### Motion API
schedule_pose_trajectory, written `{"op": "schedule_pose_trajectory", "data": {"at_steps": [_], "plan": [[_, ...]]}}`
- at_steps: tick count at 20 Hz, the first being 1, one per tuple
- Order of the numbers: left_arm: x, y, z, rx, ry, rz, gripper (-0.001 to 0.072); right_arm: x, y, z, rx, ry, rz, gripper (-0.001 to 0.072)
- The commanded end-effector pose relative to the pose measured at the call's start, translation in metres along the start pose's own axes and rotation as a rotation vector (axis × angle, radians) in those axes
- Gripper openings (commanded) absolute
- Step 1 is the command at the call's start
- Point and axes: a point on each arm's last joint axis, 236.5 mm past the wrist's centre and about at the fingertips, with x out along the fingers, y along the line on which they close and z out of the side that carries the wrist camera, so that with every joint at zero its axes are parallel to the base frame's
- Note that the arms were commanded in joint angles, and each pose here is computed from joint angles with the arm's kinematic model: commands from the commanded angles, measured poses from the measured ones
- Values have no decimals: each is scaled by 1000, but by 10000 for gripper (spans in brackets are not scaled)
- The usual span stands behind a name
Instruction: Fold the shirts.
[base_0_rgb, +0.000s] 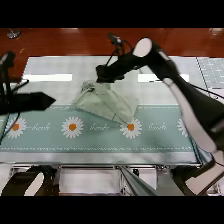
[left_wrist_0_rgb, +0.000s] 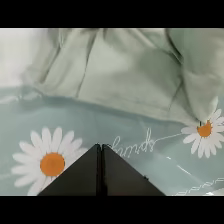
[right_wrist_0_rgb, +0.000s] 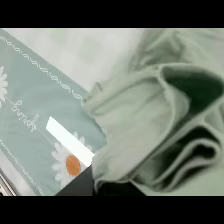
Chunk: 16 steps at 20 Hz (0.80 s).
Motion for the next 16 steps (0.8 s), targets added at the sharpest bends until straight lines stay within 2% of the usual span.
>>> {"op": "schedule_pose_trajectory", "data": {"at_steps": [1,2,3,4,7,11,14,16], "plan": [[27,5,-55,-114,-11,-60,23,78,9,6,64,14,77,25],[35,7,-57,-146,-20,-68,23,92,10,2,105,24,115,26],[41,12,-55,-173,-35,-66,23,100,9,-2,131,42,140,202],[46,17,-52,-191,-48,-58,23,104,7,-8,147,67,154,636],[55,24,-49,-218,-41,-48,24,62,-8,-2,136,106,172,622],[61,26,-53,-230,-17,-44,24,-82,-42,5,84,139,117,618],[61,26,-53,-227,-17,-44,24,-197,-100,-24,1,100,-234,618],[61,26,-54,-227,-16,-44,25,-238,-137,-58,65,18,-417,618]]}}
